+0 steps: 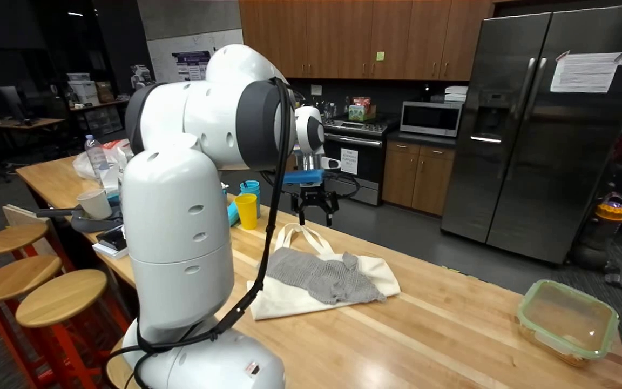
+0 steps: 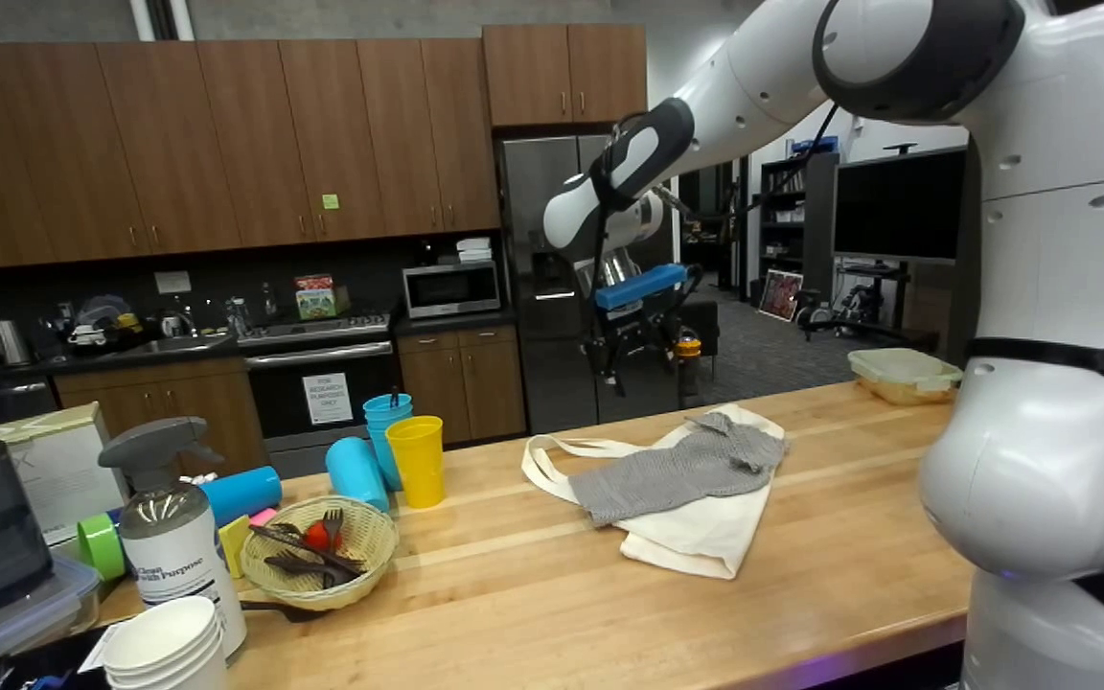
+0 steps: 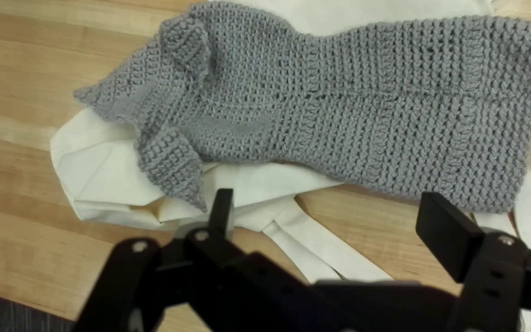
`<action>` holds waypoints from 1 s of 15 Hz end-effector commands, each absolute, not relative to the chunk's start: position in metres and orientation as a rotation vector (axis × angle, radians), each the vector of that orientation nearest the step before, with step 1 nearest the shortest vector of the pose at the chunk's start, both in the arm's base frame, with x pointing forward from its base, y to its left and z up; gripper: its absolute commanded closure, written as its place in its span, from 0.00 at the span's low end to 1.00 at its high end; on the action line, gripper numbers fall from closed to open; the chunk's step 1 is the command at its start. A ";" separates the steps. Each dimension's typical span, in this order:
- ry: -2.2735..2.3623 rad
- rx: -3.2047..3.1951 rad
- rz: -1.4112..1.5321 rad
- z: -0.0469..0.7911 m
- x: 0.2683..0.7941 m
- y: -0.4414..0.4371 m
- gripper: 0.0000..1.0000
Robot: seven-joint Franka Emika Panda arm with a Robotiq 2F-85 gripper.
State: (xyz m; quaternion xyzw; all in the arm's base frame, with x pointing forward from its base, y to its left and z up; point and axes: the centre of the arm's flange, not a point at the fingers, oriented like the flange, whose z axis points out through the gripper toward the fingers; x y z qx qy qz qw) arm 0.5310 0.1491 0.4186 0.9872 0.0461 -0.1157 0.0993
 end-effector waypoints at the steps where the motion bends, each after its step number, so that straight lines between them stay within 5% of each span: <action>1: 0.145 2.938 -0.332 0.395 0.546 0.148 0.00; 15: -0.195 3.079 -0.701 0.282 0.619 0.008 0.00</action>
